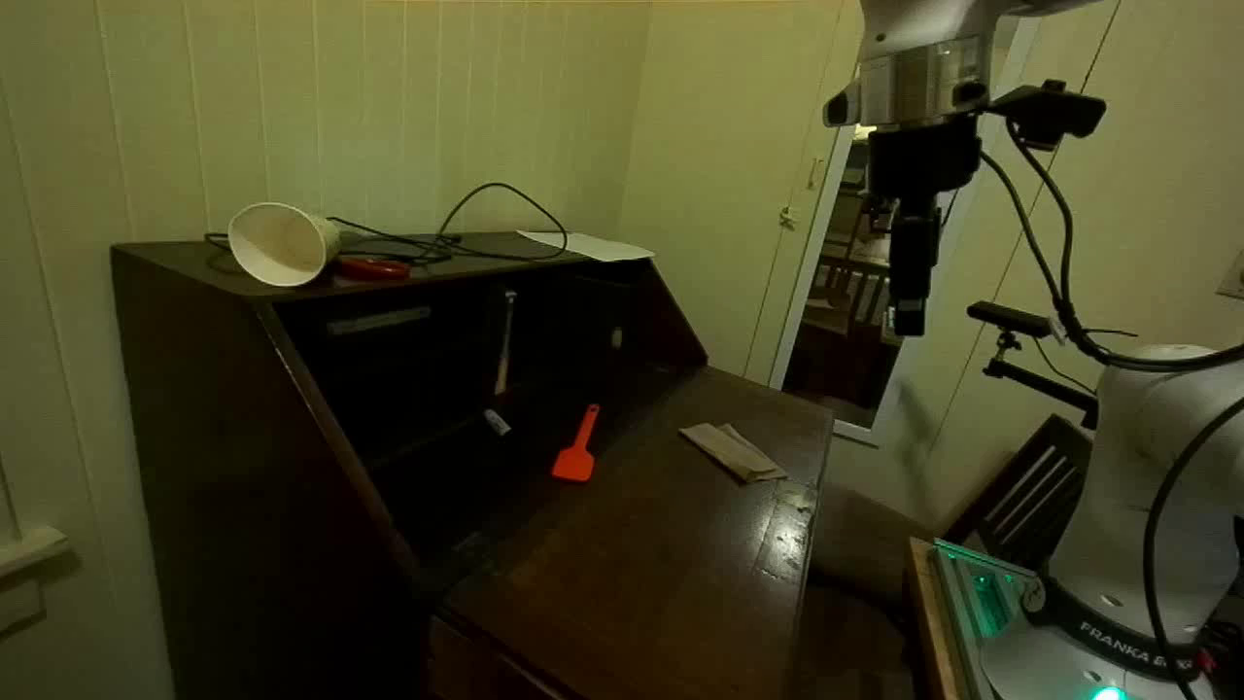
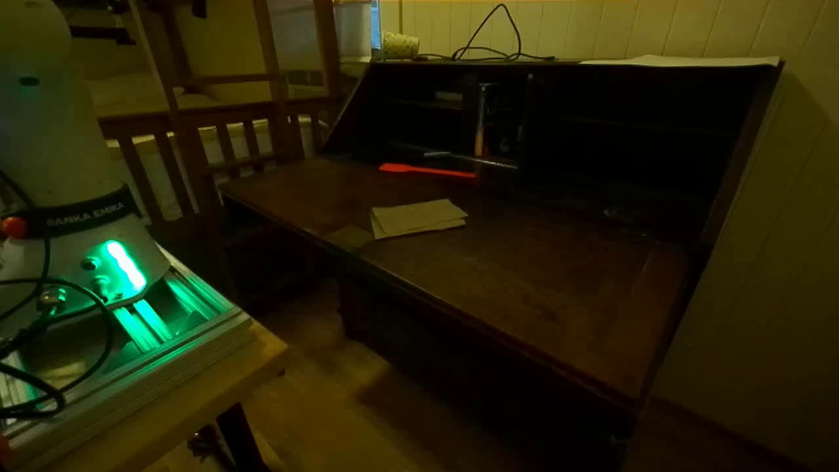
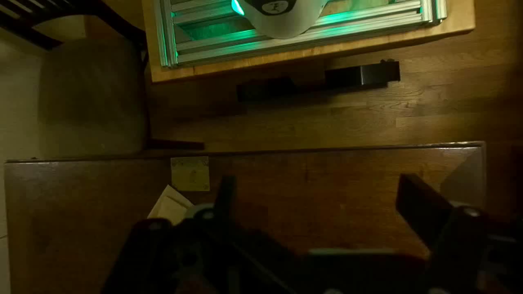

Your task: Put the pink spatula on the top of the shelf

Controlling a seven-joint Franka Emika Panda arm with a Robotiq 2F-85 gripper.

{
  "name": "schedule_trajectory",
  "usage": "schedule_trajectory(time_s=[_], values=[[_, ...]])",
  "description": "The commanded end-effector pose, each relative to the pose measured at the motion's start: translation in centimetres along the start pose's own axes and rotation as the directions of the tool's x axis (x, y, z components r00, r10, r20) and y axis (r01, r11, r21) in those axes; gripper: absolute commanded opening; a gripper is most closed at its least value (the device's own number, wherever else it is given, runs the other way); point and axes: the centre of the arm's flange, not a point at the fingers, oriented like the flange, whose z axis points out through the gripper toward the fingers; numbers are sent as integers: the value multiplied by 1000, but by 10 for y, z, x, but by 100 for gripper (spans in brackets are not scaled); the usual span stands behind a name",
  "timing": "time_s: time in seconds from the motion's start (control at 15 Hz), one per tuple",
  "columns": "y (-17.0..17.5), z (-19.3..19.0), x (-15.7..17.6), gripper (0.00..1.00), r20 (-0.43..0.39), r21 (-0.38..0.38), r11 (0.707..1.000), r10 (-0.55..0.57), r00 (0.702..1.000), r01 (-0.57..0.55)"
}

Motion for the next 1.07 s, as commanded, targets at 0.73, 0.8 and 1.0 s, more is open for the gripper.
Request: schedule_trajectory(time_s=[0.73, 0.8, 1.0], values=[[6, 1, 2, 100, -28, 27, 1000, -2, 1000, 3], [15, 2, 6, 100, -45, 32, 999, 16, 999, -14], [58, 3, 24, 100, -90, 107, 982, 164, 982, -155]])
